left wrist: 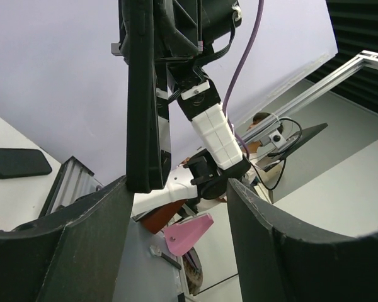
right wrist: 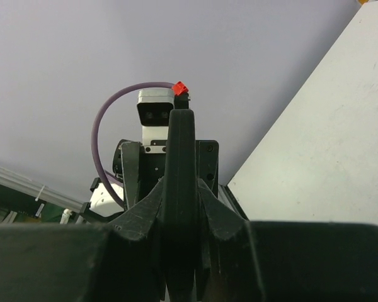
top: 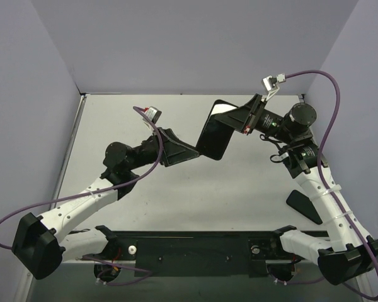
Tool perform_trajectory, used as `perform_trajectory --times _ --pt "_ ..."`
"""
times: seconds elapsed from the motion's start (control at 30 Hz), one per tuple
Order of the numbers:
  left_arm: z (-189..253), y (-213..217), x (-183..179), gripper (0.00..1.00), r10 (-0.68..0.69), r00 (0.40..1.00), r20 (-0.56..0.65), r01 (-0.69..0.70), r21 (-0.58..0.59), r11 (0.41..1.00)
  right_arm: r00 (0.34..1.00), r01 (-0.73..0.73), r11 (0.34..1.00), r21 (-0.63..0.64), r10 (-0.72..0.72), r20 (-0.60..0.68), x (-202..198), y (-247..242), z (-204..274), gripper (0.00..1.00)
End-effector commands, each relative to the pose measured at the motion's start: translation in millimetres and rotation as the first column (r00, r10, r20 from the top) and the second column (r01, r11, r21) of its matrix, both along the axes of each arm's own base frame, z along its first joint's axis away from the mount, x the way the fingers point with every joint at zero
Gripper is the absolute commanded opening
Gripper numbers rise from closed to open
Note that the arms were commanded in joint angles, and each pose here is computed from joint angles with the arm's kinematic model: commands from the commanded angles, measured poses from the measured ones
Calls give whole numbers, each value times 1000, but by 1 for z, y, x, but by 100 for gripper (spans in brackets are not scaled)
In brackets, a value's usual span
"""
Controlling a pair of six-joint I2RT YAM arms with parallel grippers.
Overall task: Take the phone out of the phone case
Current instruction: Remove the phone case from the phone.
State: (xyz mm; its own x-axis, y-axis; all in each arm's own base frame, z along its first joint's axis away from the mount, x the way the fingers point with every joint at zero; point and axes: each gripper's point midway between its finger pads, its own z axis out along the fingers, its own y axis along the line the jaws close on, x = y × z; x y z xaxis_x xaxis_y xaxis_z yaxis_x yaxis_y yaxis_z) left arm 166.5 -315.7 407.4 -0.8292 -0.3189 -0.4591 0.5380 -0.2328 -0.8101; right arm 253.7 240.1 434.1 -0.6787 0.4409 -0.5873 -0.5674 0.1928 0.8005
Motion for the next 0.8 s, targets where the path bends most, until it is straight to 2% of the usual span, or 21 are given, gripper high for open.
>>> perform_trajectory --times 0.0,0.13,0.27,0.47,0.77 --pt "28 9 -19 69 -15 996 92 23 -81 996 991 28 998 54 -35 132 -5 -9 38 0" --pt "15 -1 -24 69 -30 995 90 29 15 999 990 82 995 55 -88 110 7 -17 34 0" --pt "10 -5 -25 70 -59 994 96 55 47 997 988 93 992 83 -102 119 13 -18 41 0" --pt "34 -7 -28 71 -74 990 117 80 -46 996 990 78 991 108 -90 110 14 -17 41 0" --pt "39 -15 -11 71 -47 996 75 55 -96 994 991 69 992 107 -80 111 11 -16 39 0"
